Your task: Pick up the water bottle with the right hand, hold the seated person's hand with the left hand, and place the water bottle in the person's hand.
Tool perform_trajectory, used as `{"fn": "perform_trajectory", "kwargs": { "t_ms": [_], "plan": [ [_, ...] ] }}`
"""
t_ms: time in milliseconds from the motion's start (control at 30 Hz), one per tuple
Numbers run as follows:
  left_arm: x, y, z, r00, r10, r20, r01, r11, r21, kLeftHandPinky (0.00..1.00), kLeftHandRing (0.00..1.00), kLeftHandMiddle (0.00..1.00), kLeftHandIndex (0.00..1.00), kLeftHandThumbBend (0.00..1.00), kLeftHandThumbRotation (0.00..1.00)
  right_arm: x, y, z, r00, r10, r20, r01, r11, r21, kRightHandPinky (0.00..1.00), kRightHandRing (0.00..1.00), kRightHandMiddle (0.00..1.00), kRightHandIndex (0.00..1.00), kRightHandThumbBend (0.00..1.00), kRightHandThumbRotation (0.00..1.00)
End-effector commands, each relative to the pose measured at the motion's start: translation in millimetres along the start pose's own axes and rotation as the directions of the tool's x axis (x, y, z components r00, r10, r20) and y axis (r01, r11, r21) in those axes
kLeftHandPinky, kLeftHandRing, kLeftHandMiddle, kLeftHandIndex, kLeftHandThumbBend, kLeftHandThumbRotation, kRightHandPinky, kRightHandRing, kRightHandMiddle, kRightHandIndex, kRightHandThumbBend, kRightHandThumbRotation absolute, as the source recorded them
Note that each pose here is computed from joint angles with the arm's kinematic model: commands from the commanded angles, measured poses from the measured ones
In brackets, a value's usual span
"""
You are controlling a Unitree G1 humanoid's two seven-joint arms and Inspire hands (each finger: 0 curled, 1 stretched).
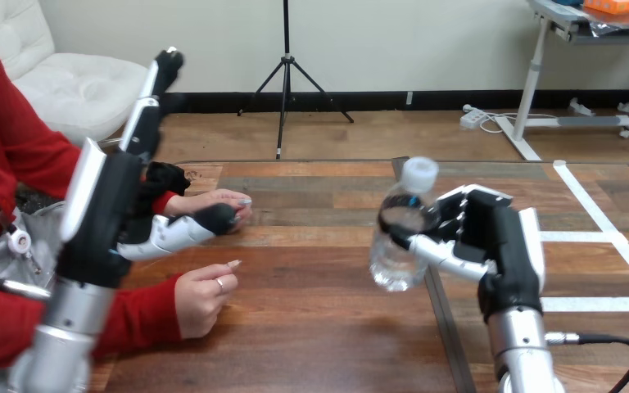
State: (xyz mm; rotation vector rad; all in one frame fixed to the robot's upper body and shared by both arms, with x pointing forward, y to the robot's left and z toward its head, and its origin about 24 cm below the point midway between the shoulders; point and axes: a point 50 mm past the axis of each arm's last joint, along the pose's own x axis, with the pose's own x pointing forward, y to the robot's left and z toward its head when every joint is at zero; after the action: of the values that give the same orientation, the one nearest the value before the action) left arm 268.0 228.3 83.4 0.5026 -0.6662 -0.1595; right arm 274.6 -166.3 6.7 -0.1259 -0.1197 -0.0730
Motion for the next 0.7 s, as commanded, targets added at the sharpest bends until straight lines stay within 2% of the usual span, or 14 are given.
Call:
{"fn": "perform_trajectory", "kwargs": {
  "t_ms": [0,167,300,400,500,667],
  "plan": [
    [17.4,22.3,10.3,0.999,-0.015,0.053,0.009,0.995,0.102,0.98,1.00,1.00,1.00,1.00,0.75,12.9,9.2,30.4,0.990,0.009,0.139,-0.013,1.000,0.027,0.24,0.27,0.32,0.32,0.68,0.00],
    [17.2,29.3,9.8,0.999,-0.028,0.035,0.024,0.993,0.115,0.99,1.00,1.00,1.00,1.00,0.74,9.4,14.0,30.7,0.990,0.026,0.139,-0.031,0.999,0.032,0.23,0.26,0.31,0.31,0.69,0.00],
    [17.1,35.2,9.8,0.999,-0.042,0.016,0.040,0.991,0.124,0.96,1.00,1.00,1.00,1.00,0.73,6.3,17.7,31.3,0.990,0.034,0.139,-0.038,0.999,0.029,0.21,0.24,0.30,0.31,0.68,0.00],
    [16.7,39.9,10.4,0.998,-0.062,0.002,0.061,0.983,0.173,0.94,1.00,1.00,1.00,1.00,0.74,4.5,19.3,31.8,0.990,0.044,0.131,-0.046,0.999,0.017,0.20,0.24,0.29,0.31,0.68,0.00],
    [16.5,43.5,10.1,0.997,-0.075,-0.006,0.075,0.984,0.163,0.94,1.00,1.00,1.00,1.00,0.74,2.6,20.5,32.2,0.989,0.057,0.135,-0.053,0.998,-0.032,0.20,0.24,0.29,0.31,0.69,0.00],
    [16.9,48.4,9.7,0.994,-0.111,-0.005,0.110,0.975,0.192,0.95,1.00,1.00,1.00,1.00,0.74,0.5,23.2,31.7,0.989,0.073,0.129,-0.080,0.995,0.052,0.18,0.23,0.29,0.30,0.67,0.00]
  ]
}}
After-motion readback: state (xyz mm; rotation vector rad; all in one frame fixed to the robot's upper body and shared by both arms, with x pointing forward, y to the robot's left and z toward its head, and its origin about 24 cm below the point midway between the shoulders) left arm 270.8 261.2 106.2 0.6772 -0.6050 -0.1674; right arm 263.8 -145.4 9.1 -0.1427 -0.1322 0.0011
